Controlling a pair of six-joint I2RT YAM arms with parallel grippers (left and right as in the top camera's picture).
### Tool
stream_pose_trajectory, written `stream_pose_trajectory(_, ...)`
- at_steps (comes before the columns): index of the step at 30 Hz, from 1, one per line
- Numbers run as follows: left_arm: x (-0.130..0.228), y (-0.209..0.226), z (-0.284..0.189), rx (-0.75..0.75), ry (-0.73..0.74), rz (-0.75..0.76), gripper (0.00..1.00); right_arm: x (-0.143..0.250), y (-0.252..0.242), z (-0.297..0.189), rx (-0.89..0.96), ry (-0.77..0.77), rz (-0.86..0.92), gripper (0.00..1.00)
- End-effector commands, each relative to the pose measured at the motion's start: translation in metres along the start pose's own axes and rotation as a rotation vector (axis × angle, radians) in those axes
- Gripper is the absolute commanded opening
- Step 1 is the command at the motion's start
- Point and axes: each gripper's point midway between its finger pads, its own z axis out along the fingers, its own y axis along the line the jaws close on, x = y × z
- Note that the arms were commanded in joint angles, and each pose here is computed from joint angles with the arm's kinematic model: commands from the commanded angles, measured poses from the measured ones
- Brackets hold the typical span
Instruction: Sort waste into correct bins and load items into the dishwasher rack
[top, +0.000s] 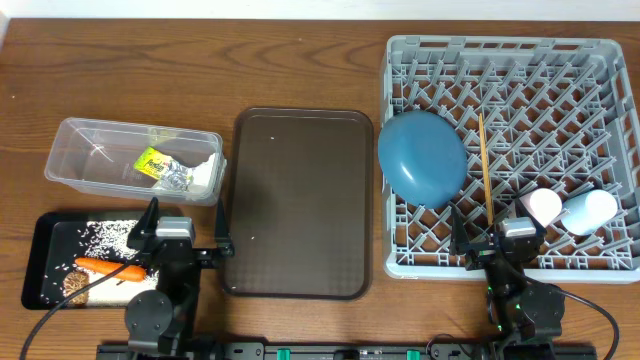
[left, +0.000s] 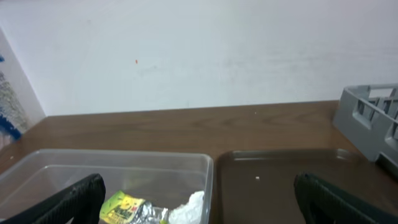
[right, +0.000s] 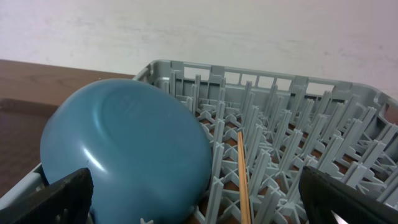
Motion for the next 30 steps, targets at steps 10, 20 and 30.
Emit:
stream_pose_trajectory(10,0.054,-0.004,0.017,0.003,0.001,0.013,0.98,0.002,-0.004,0.0,0.019,0.005,-0.005,0.99)
stream_pose_trajectory(20,0.084,-0.005,0.016,0.01,0.124,0.023,0.98,0.002,-0.004,0.0,0.019,0.005,-0.005,0.99)
stream_pose_trajectory(30,0.083,-0.005,0.016,0.01,0.122,0.022,0.98,0.002,-0.004,0.0,0.019,0.005,-0.005,0.99)
